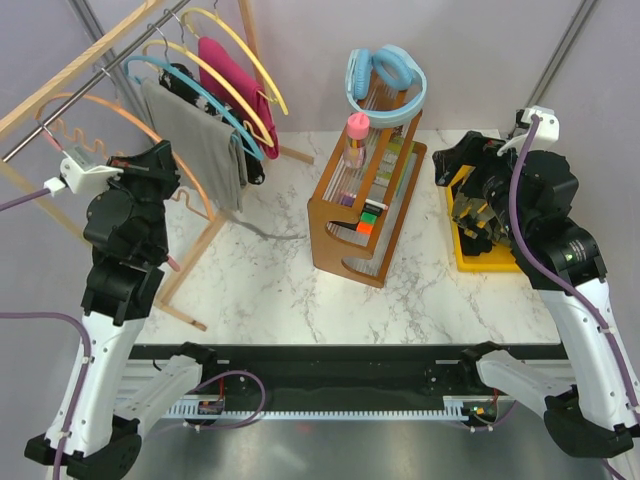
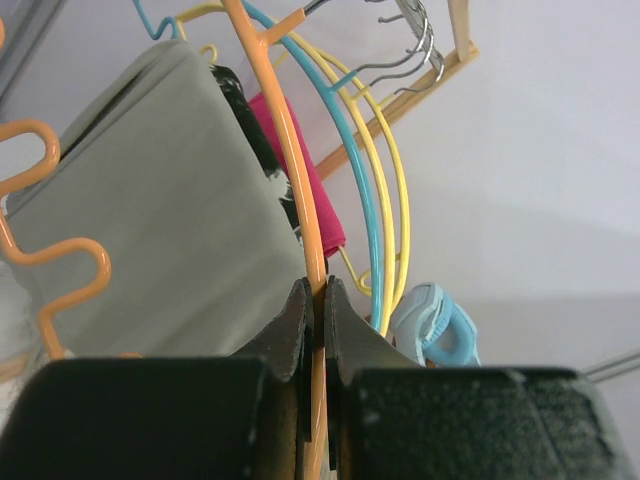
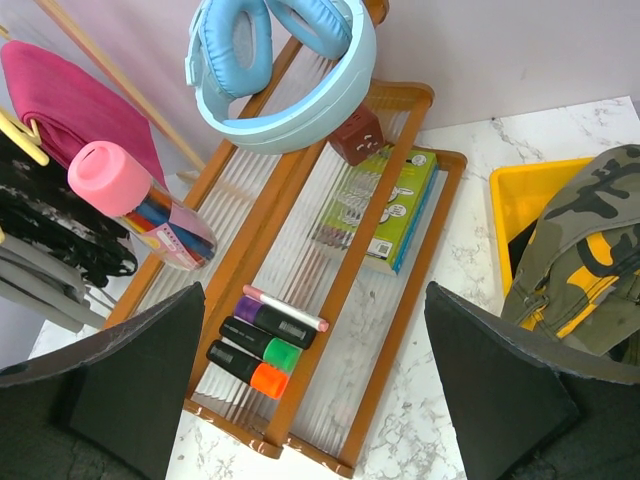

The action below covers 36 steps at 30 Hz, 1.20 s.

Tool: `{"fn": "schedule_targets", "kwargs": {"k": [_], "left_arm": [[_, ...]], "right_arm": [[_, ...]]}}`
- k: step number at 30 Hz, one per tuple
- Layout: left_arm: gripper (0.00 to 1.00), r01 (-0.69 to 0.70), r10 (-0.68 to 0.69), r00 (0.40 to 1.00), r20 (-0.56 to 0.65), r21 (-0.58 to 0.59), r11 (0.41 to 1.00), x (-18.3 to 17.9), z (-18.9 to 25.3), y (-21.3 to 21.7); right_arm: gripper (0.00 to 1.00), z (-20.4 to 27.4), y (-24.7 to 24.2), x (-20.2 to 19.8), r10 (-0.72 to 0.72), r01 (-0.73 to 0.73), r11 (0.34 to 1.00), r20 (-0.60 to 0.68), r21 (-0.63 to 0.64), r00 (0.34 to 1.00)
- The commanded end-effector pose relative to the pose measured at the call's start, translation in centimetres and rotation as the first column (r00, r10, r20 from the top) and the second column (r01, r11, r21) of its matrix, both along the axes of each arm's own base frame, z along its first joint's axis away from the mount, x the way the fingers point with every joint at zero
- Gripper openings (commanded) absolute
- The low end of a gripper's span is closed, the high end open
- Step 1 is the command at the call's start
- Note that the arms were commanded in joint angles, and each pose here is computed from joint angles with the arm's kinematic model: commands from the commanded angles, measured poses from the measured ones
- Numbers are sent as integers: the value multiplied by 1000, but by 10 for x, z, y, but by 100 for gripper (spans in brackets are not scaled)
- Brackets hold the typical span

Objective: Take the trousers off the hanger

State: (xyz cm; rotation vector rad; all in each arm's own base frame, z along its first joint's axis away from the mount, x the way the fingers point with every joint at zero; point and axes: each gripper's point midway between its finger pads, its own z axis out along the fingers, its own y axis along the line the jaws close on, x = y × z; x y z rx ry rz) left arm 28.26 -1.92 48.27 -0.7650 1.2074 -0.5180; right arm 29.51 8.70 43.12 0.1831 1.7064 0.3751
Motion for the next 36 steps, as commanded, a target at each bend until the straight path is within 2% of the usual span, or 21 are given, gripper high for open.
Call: {"fn": "schedule_targets", "kwargs": {"k": [1,6,13,16,17,19,20,26,32,33,36], "left_arm": [[2,-105,108,989,98,-28,994,-11,28,22],[2,-99,104,993,63,-65,993,-11,24,22],[5,-71,75,997,31,-113,991,-21,5,20],[15,-49,54,998,36,-123,991,-25,3,18],[24,-39,44,998,35,-119,992,-26,3,16],[35,-9,13,999,38,-114,993,-26,3,11],[45,-1,4,1000,29,-108,994,-26,2,9],[67,51,-49,999,17,-127,991,-34,-1,2],[74,250,-247,968,36,-144,958,-49,10,-30],[78,289,-289,957,24,-153,945,-51,8,-37],[81,336,-339,941,15,-191,922,-62,4,-44]], "right_arm": [[98,13,-2,0,-4,5,1000,51,-9,999],[98,7,3,0,19,-19,1000,29,-2,999],[98,4,19,-13,104,-106,991,24,76,994],[98,3,22,-17,123,-125,987,20,97,992],[98,1,23,-18,128,-129,987,17,99,992],[98,-1,23,-19,131,-132,985,14,109,991],[98,-4,24,-20,134,-134,985,6,111,991],[98,-16,22,-25,130,-126,985,-21,114,991],[98,-28,21,-28,130,-124,986,-56,107,990],[98,-27,20,-29,129,-123,987,-53,108,990],[98,-31,17,-31,117,-111,989,-66,96,991]]}}
